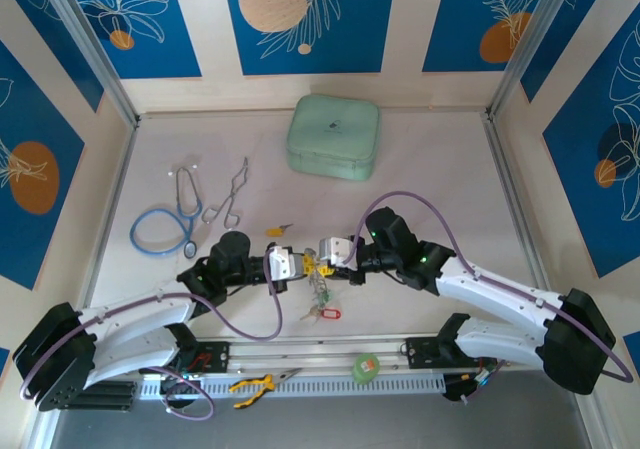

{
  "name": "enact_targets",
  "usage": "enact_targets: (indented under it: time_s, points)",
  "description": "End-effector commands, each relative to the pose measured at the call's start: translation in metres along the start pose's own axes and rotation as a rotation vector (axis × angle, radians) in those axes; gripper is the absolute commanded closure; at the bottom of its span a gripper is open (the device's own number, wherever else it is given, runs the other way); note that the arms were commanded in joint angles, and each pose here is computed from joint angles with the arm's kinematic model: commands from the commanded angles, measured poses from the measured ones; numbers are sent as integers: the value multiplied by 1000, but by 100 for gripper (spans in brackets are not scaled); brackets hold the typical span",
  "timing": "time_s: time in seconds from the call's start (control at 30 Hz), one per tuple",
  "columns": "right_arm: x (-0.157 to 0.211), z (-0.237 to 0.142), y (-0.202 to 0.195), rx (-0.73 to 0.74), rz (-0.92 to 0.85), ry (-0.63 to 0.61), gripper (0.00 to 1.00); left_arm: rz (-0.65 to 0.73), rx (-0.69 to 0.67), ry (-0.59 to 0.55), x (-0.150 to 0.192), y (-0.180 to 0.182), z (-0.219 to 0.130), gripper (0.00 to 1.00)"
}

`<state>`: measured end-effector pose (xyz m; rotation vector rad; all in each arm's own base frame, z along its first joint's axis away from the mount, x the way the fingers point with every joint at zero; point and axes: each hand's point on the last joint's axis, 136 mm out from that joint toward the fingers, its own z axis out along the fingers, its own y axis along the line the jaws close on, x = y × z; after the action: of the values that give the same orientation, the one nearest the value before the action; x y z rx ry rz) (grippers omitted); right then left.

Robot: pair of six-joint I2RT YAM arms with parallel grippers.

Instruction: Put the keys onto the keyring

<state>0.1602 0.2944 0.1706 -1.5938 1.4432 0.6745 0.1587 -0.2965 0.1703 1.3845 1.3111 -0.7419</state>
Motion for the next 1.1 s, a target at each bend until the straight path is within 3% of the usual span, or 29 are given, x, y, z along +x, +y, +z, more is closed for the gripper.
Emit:
enact_targets:
  time_s: [0.0, 0.17, 0.37, 0.6, 1.07]
  points:
    - [-5, -18, -17, 114, 57, -10, 65, -24, -31, -18, -14, 7, -4, 100]
    - [-3, -30, -2, 93, 178, 8, 58, -152, -62, 5, -16, 15, -5, 100]
    - [-6, -13, 24, 100, 388, 31, 53, -265, -102, 38, -9, 22, -3, 100]
    - [24, -1, 28, 280, 428, 120, 49, -307, -117, 39, -10, 24, -5, 100]
    - [33, 31, 35, 245, 460, 146, 50, -332, -131, 3, -17, 27, -6, 100]
